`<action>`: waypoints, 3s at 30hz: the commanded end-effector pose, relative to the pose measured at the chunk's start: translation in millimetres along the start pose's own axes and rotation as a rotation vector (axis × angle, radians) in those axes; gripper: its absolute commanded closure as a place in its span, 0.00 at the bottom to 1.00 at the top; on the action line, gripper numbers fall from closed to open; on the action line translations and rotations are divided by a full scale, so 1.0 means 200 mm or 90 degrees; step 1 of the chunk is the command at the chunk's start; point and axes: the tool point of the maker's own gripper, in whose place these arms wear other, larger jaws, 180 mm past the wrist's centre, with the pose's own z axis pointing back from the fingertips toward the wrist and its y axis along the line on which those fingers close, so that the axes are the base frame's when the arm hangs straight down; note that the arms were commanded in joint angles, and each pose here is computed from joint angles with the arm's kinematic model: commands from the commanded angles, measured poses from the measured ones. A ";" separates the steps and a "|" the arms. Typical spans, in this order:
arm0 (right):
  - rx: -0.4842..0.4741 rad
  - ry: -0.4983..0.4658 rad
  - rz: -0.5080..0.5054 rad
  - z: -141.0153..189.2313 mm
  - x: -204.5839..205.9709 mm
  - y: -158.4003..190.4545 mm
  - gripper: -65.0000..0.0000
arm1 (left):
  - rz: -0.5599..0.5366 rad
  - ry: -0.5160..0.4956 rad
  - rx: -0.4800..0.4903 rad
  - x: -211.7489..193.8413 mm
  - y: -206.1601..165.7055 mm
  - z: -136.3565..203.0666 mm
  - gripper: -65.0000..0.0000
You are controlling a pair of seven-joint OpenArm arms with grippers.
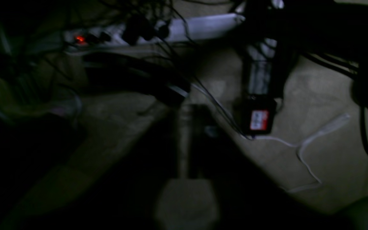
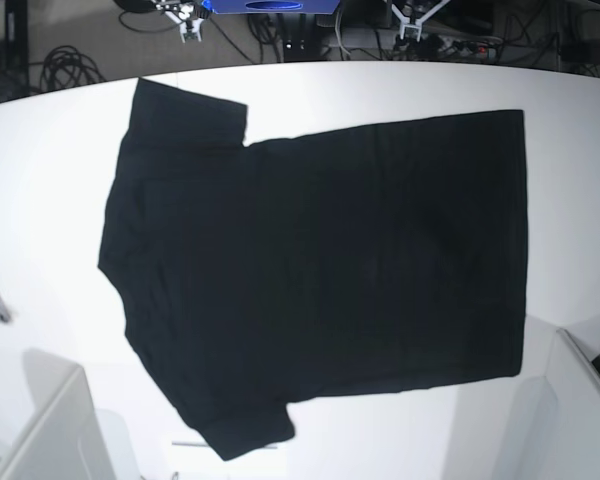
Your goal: Fold the T-shirt properly
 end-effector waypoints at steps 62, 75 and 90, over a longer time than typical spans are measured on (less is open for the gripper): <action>-0.257 -0.296 -0.247 0.72 -0.03 -0.81 1.00 | -0.065 -0.375 0.040 0.04 0.35 0.93 1.00; -0.354 -0.532 -0.266 1.42 0.43 -0.98 1.00 | -0.090 -0.586 0.116 0.55 0.52 1.41 1.00; -0.086 -0.629 -0.268 1.54 0.93 -0.46 0.65 | 0.095 -0.666 0.099 0.71 0.61 1.52 1.00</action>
